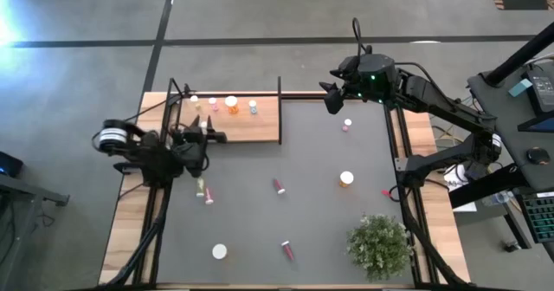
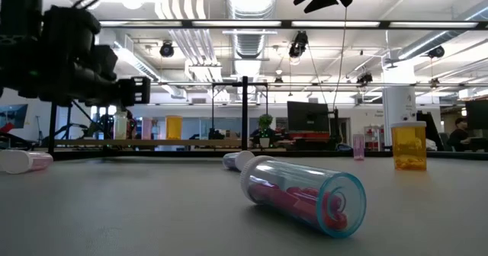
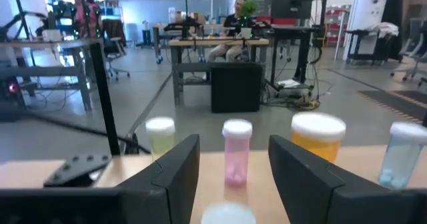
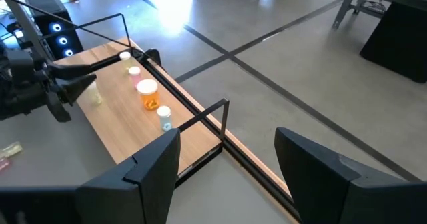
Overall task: Pick and place medicine bottles onto shelf by color
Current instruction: Put the right yellow pill bottle on the shelf aligned with the other yellow pill bottle
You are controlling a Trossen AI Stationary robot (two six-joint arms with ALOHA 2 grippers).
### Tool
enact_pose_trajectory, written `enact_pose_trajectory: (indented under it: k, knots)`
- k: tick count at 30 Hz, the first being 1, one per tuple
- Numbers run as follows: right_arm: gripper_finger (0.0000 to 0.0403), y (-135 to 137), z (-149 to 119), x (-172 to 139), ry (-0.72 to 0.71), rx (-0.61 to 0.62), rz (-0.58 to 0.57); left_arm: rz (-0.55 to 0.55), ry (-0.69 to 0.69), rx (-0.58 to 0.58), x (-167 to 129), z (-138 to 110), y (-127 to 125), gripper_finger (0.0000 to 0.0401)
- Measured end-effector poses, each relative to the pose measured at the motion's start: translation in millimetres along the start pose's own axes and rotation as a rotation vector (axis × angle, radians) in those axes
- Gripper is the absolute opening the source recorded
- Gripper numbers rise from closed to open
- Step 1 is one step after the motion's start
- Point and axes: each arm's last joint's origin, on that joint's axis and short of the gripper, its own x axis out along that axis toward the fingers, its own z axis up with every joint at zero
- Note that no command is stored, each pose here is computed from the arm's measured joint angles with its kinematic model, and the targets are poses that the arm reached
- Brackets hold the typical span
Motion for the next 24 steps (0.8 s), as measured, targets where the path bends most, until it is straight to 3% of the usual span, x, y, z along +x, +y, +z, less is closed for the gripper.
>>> enact_pose_trajectory:
  k: [6, 16, 24]
  knots:
    - [0.0233, -0.1, 0.0, -0.1, 0.000, 0.000, 0.000, -0.017, -0.035, 0.062, -3.3, 31.6, -1.6, 0.0164]
    - [0.0233, 0.1, 0.0, 0.0, 0.000, 0.000, 0.000, 0.033, -0.096, 0.346, -3.4, 119.4, -4.7, 0.0164]
    - [0.0233, 0.0, 0.0, 0.0, 0.000, 0.000, 0.000, 0.013, -0.075, 0.523, -1.1, 159.5, -19.4, 0.0164]
